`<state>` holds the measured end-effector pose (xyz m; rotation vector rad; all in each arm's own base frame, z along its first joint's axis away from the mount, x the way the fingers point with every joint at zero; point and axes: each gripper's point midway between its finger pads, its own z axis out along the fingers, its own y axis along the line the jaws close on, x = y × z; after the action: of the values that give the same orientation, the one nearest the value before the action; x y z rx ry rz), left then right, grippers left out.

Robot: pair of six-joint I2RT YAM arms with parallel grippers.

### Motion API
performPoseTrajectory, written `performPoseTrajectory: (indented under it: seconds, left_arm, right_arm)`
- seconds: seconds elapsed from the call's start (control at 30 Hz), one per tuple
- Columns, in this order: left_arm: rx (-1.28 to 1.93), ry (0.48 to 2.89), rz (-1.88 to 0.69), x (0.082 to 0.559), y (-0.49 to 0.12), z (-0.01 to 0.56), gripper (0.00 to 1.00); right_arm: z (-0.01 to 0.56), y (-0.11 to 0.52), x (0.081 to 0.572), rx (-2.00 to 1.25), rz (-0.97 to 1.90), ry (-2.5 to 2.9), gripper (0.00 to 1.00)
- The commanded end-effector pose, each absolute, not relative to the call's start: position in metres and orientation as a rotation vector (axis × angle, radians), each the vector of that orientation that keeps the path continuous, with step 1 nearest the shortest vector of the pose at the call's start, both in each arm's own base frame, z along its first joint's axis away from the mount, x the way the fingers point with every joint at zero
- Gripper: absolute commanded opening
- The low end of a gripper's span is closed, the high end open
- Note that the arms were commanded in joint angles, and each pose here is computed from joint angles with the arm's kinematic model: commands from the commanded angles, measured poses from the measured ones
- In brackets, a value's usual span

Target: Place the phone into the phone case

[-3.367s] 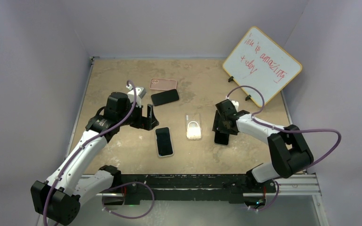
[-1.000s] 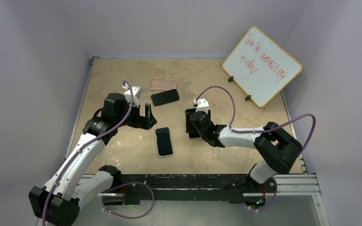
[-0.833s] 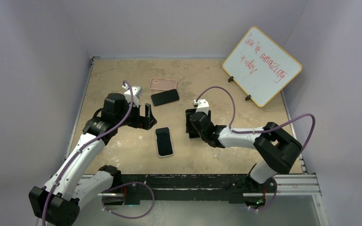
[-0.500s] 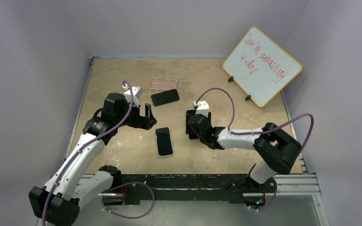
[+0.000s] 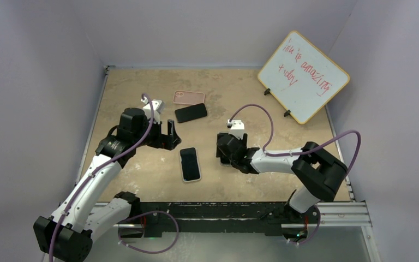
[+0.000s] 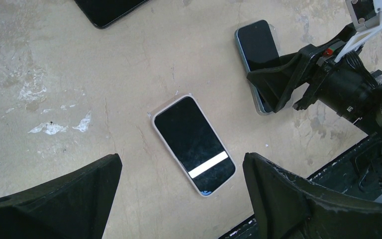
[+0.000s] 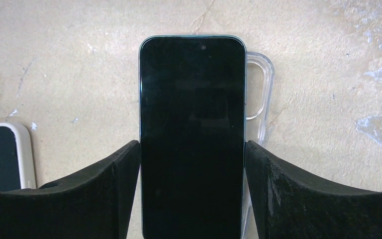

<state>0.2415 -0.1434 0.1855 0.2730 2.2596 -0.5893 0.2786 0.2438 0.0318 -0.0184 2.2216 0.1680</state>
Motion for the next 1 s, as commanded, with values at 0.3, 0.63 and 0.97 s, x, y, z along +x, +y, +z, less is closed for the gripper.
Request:
performPoseTrajectory:
  seconds: [0.3, 0.63, 0.97]
  left_arm:
    - [0.243, 2.241, -0.569, 0.248, -0.14, 0.189, 0.98]
    - [0.265, 2.259, -0.713, 0.253, -0.163, 0.187, 0.9]
    - [0.266, 2.303, -0.903, 0.27, -0.205, 0.168, 0.8]
  right_arm:
    - [0.05, 0.243, 0.266, 0.031, 0.221, 2.259, 0.86]
    - [0.058, 0.235, 0.265, 0.058, 0.386, 2.32, 0.64]
    - [0.057, 0.198, 0.287, 0.148, 0.559, 2.366, 0.63]
